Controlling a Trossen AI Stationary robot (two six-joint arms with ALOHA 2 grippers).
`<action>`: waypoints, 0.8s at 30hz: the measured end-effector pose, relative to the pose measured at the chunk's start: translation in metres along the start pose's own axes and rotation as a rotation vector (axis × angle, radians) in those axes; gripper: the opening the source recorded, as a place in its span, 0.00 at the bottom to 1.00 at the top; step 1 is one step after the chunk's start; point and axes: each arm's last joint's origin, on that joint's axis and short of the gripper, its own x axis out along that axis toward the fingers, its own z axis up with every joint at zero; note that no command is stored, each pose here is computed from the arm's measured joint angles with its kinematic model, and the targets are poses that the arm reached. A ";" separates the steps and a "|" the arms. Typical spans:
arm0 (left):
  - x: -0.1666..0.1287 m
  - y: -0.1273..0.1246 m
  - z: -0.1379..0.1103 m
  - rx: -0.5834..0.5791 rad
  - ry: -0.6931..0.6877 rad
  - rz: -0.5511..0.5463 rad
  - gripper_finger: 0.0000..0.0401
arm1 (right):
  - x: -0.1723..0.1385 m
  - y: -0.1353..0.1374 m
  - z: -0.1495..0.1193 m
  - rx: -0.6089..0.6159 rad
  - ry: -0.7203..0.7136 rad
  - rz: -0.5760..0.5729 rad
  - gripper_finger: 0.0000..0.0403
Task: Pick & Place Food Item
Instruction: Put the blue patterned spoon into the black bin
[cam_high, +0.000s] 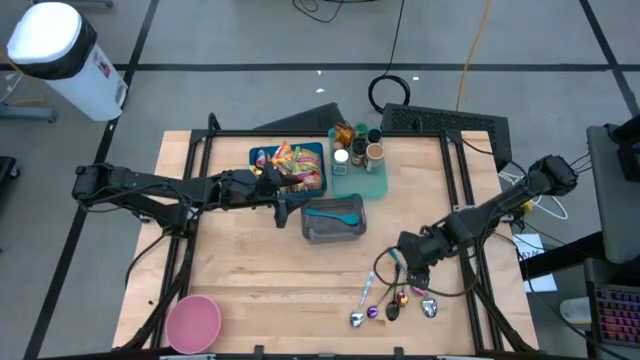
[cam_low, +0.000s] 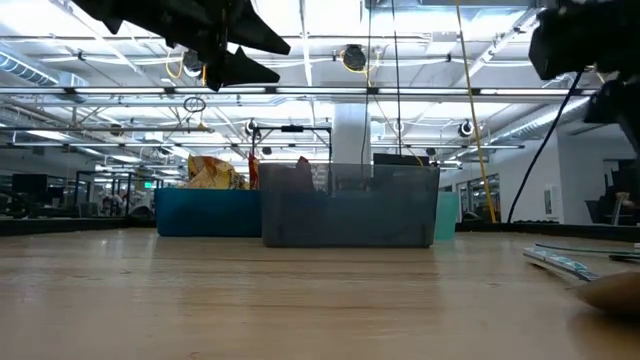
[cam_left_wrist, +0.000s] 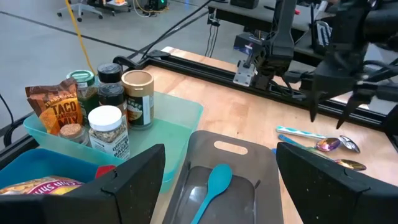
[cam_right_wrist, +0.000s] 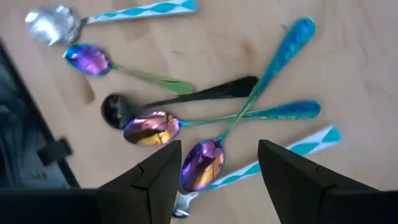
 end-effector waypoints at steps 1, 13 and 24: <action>0.000 0.000 0.000 0.000 0.000 0.000 0.77 | 0.002 -0.001 -0.002 0.045 0.003 -0.010 0.51; 0.000 0.000 0.000 -0.018 -0.001 0.000 0.77 | 0.046 -0.041 -0.033 0.407 0.054 -0.193 0.46; 0.000 0.000 0.000 -0.023 -0.001 0.000 0.77 | 0.064 -0.045 -0.033 0.413 -0.015 -0.164 0.39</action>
